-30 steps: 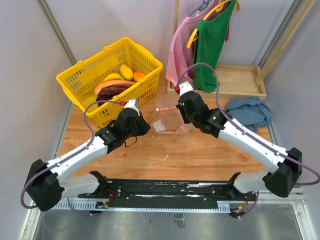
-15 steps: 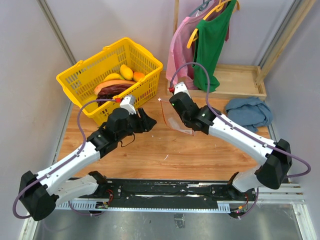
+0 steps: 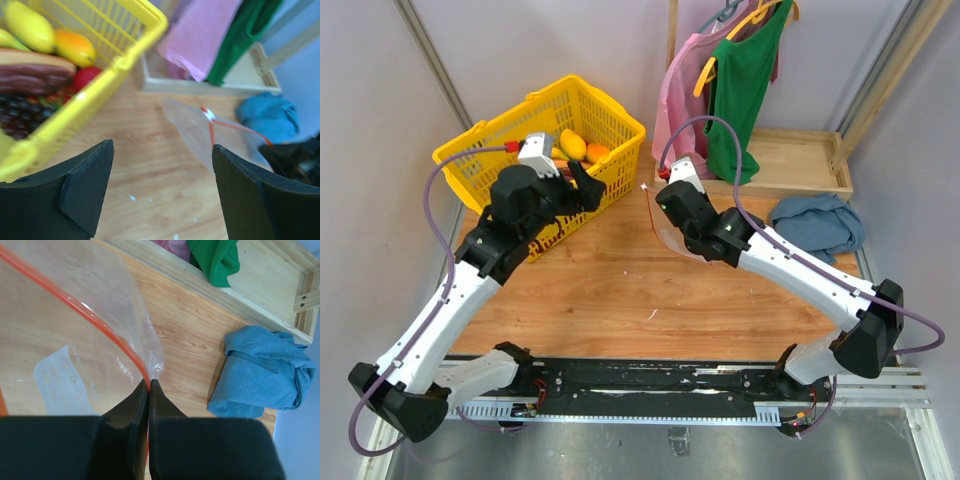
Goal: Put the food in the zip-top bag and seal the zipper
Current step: Pick up the fake food from the bin.
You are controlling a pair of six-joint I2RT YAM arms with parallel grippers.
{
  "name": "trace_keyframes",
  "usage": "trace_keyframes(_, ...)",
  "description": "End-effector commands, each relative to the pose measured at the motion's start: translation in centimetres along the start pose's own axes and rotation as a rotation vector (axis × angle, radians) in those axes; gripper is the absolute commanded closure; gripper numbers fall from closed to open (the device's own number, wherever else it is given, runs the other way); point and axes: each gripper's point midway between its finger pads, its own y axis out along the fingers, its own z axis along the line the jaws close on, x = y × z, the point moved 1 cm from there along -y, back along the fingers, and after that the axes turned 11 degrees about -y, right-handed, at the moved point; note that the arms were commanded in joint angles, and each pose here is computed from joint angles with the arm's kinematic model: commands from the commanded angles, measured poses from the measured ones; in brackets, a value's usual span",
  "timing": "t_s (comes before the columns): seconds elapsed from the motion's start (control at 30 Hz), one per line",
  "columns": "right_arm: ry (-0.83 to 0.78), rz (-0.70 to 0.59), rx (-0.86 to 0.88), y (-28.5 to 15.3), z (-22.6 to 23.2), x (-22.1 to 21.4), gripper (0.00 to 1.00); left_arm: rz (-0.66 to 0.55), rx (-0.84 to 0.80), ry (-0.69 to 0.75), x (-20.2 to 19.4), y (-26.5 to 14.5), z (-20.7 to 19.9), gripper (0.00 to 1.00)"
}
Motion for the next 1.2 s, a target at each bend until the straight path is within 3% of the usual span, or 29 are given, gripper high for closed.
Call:
trace_keyframes(0.0,0.000,0.002,-0.027,-0.5,-0.4,0.2,0.99,0.012,0.124,0.113,2.8,0.3,3.2,0.16)
trace_keyframes(0.2,-0.011,0.009,-0.015,-0.3,0.0,0.0,0.99,-0.034,0.268,0.156,7.1,1.6,8.2,0.05)
trace_keyframes(0.7,-0.039,-0.016,0.029,0.2,1.0,-0.6,0.99,0.124,0.357,0.086,9.7,8.2,24.2,0.02)
trace_keyframes(0.93,-0.045,-0.031,0.066,0.4,1.8,-0.6,0.99,0.139,0.371,0.190,10.5,11.9,28.3,0.02)
trace_keyframes(1.17,-0.051,-0.048,0.084,0.3,1.9,-0.7,0.98,0.231,0.322,0.301,9.7,15.5,31.3,0.01)
